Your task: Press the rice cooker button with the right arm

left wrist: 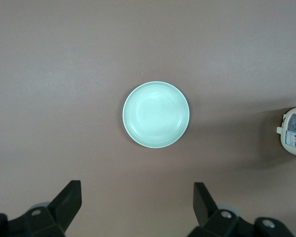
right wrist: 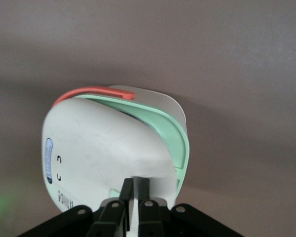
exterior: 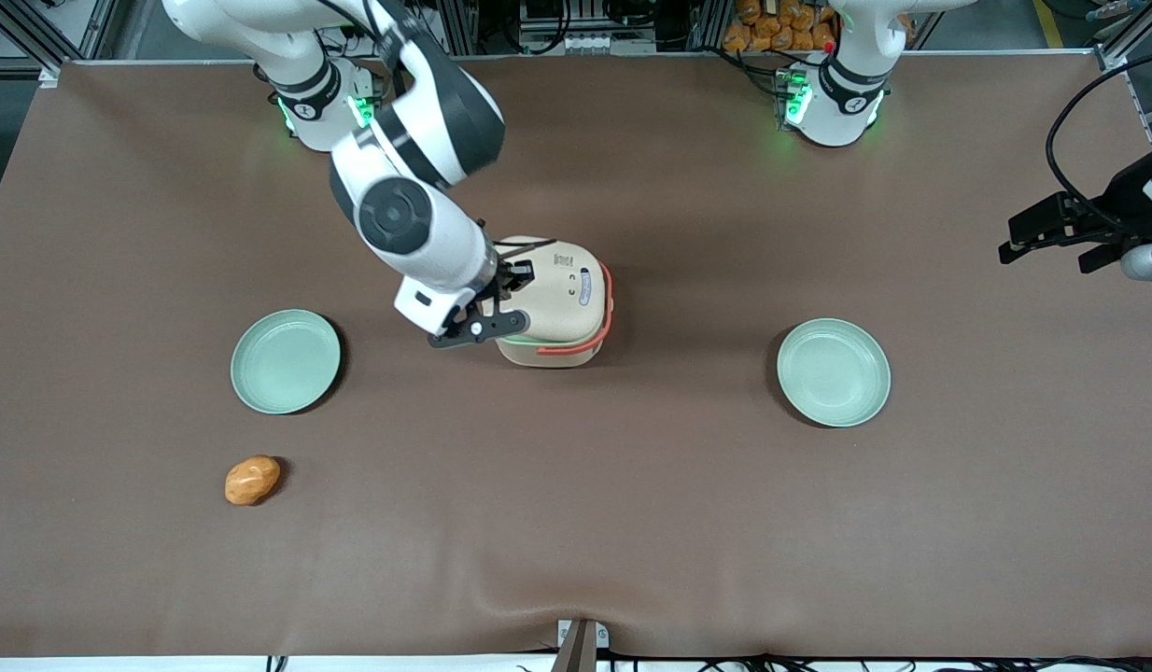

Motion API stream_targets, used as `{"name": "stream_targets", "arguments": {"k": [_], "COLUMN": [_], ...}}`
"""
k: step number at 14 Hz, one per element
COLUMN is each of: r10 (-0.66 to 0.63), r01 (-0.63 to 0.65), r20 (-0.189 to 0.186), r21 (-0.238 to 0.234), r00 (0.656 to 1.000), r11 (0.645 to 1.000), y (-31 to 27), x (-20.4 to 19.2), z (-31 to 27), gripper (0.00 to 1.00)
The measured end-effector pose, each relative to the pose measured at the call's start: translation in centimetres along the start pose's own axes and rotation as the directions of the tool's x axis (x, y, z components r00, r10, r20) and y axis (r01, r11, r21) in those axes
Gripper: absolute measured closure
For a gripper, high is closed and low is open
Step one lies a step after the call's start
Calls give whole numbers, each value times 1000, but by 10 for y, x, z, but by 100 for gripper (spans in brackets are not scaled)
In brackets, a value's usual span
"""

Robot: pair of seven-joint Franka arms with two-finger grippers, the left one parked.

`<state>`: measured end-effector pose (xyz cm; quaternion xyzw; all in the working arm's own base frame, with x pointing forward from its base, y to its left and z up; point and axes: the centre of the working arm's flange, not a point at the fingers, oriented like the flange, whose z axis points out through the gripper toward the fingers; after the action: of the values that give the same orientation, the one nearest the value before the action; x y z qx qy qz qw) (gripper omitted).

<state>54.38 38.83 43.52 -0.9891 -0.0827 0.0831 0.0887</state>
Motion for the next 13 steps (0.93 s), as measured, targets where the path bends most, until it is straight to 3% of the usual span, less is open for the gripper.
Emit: {"name": "stream_targets", "arguments": {"k": [4,8,13], "r10": [17,48,159], "r01": [-16,-43,-155], "r20": [-60,-92,-74], "r21": [30,63,51], "r00": [998,995,984], "r11": [999,997,987], "y": [14,41,125], "x": [-5,-10,-21], "z": [-46,-89,-145], "gripper": [44,4,0]}}
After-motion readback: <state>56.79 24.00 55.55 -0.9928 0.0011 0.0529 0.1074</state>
